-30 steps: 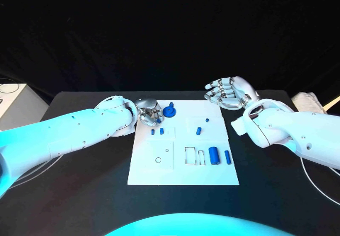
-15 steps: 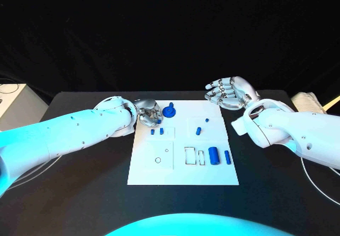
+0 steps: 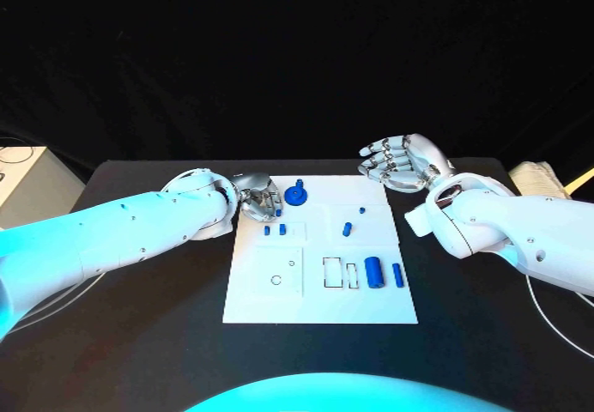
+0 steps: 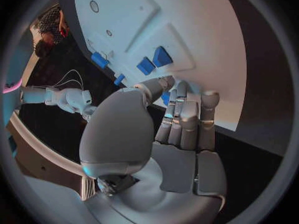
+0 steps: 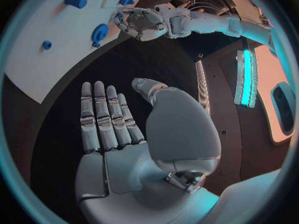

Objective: Assemble the parts on the task board

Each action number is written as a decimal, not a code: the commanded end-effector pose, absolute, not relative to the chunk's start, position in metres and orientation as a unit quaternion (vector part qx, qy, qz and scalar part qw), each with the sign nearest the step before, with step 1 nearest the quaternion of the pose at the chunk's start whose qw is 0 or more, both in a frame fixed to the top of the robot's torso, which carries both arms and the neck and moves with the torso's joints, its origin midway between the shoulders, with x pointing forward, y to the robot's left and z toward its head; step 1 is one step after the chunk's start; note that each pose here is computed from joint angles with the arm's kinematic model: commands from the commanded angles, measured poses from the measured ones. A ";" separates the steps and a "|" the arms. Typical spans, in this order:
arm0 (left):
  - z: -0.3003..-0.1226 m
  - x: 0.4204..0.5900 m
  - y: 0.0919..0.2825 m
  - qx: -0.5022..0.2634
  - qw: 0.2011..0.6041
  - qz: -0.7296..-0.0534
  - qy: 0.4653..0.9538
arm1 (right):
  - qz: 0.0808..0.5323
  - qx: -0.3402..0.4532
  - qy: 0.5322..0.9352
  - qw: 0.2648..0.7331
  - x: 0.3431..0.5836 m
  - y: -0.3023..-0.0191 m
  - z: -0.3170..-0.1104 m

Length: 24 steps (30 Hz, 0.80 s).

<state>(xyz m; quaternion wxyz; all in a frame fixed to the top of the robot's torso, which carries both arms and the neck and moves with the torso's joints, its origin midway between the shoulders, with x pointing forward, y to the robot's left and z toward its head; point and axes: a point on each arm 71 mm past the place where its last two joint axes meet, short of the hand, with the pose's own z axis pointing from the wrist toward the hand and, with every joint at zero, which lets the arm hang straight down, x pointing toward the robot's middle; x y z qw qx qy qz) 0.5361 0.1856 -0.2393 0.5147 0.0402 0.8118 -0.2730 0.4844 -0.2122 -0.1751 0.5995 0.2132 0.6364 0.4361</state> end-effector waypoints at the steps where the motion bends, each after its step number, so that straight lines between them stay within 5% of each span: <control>1: -0.239 0.536 0.190 0.036 0.516 -0.268 0.813 | 0.434 0.201 0.646 0.595 0.486 -0.213 -0.177; 13: -0.223 0.537 0.221 -0.015 0.529 -0.289 0.798 | 0.376 0.099 0.693 0.606 0.496 -0.224 -0.184; 24: -0.191 0.529 0.245 -0.209 0.511 -0.472 0.688 | 0.266 -0.063 0.735 0.621 0.506 -0.220 -0.196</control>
